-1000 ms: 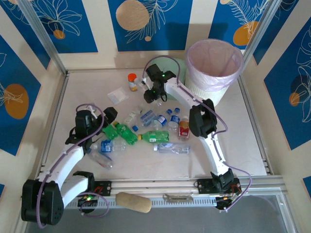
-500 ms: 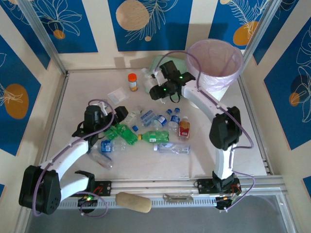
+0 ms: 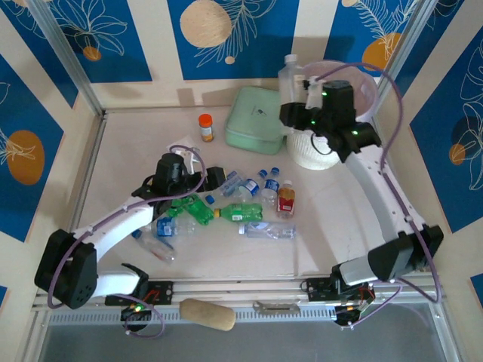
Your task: Put the plastic bottles in the bin
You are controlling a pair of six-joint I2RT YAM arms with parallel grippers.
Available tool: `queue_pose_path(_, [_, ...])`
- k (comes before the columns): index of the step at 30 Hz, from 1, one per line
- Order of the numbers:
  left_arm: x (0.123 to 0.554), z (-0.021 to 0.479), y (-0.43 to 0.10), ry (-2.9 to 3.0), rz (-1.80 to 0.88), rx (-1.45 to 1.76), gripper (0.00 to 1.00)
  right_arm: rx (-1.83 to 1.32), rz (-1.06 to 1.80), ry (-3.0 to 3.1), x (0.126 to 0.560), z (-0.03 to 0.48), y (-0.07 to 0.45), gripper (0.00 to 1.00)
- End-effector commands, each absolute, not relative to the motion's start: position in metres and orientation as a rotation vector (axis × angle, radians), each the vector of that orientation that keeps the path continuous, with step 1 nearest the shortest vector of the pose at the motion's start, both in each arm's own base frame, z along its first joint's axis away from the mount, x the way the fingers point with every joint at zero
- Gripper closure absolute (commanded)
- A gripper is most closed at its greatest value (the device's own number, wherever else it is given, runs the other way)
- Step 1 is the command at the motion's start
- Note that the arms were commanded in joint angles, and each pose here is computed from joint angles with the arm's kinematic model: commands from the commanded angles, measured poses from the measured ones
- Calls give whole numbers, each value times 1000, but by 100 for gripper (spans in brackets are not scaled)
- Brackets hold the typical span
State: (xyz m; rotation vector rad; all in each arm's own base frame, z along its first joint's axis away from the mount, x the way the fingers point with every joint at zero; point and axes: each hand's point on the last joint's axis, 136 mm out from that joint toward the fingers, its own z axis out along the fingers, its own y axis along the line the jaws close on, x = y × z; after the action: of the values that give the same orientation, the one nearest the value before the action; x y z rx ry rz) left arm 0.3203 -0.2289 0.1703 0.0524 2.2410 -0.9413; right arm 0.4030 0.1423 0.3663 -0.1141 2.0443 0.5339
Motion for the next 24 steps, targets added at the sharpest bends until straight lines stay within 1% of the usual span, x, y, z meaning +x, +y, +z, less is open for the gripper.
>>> queue_pose_path(1, [319,177,-240,2239,-915,136,0,26,519,1933,405,398,105,52])
queue_pose_path(7, [312,173,-248,2270,-895,185,0,166,424,1860,422,420,47,51])
queue_pose_path(12, [308,170,-249,2283,-888,196,0,222,389,1857,445,426,24,51])
queue_pose_path(15, [307,170,-249,2285,-880,196,0,242,383,1896,462,415,17,51])
queue_pose_path(19, [306,169,-251,2290,-884,205,0,263,398,2006,483,385,18,51])
queue_pose_path(24, [303,165,-254,2309,-885,219,0,269,426,2096,496,353,24,50])
